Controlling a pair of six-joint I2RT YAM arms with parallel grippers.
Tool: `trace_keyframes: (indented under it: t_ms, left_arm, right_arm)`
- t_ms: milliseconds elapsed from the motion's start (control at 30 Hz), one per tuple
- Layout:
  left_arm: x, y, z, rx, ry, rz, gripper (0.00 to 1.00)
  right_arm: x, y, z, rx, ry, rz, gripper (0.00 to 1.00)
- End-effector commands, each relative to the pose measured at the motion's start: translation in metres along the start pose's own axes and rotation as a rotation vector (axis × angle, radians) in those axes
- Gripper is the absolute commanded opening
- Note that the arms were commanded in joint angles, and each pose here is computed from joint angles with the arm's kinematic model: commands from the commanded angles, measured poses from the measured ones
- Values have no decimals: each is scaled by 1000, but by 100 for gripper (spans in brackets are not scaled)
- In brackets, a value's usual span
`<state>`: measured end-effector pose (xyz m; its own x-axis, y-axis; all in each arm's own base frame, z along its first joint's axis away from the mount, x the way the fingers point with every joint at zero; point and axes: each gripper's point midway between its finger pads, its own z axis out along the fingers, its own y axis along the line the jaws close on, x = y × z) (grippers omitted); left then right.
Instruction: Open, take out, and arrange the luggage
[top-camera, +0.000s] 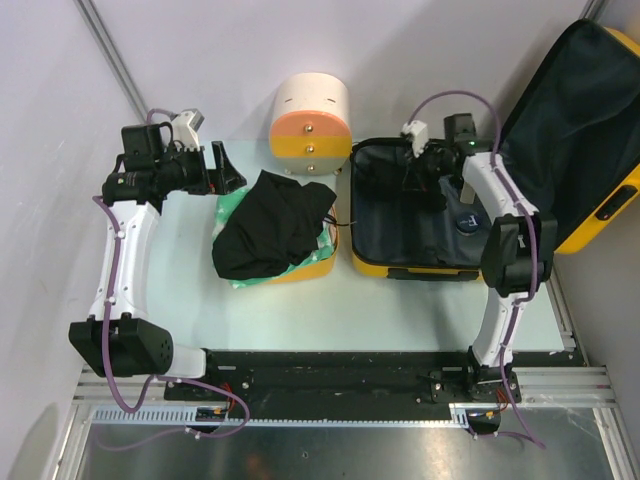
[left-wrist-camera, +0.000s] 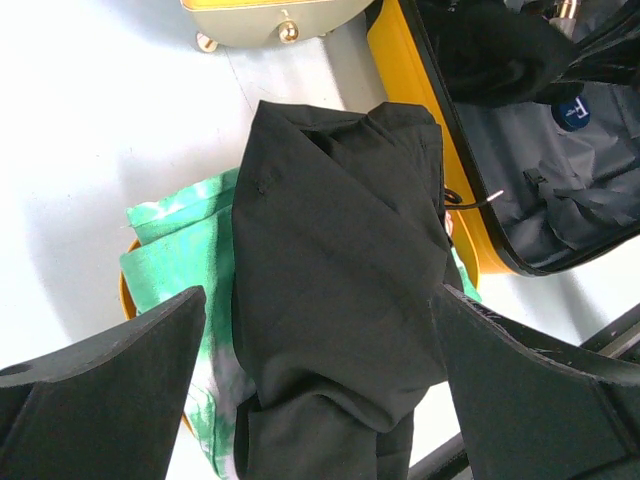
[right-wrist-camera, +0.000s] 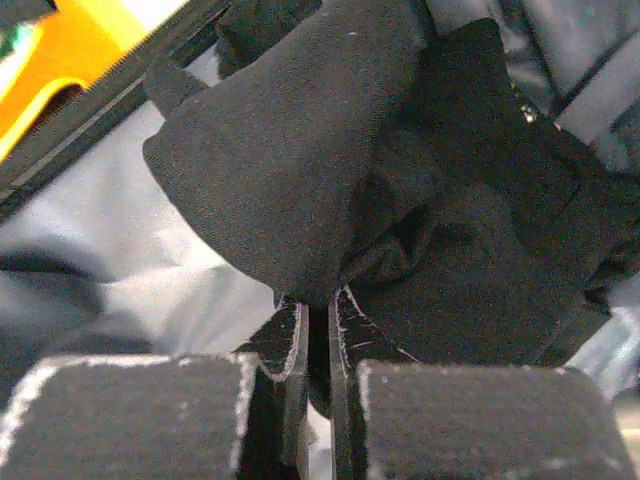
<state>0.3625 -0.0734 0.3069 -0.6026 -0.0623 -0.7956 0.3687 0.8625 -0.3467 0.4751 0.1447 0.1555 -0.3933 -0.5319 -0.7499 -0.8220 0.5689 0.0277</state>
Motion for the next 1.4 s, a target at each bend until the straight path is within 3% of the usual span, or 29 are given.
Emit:
trace_keyframes:
  t_ms: [0, 200, 333, 467, 1000, 1367]
  left_arm:
    - [-3, -2, 2, 20, -10, 18, 98]
    - [-1, 0, 5, 20, -3, 9, 97]
    - [2, 1, 5, 19, 2, -3, 97]
    - [4, 3, 6, 12, 6, -22, 97]
    - [34, 37, 2, -161, 39, -183, 100]
    - [54, 55, -12, -230, 34, -259, 100]
  right_arm:
    - [-23, 38, -38, -196, -95, 399, 0]
    - [-62, 48, -72, -308, -222, 746, 0]
    - [-101, 53, -97, -338, -379, 829, 0]
    - [-117, 69, -106, -356, -444, 906, 0]
    - [-191, 136, -120, -198, -638, 971, 0]
    - [-240, 201, -78, -116, -634, 893, 0]
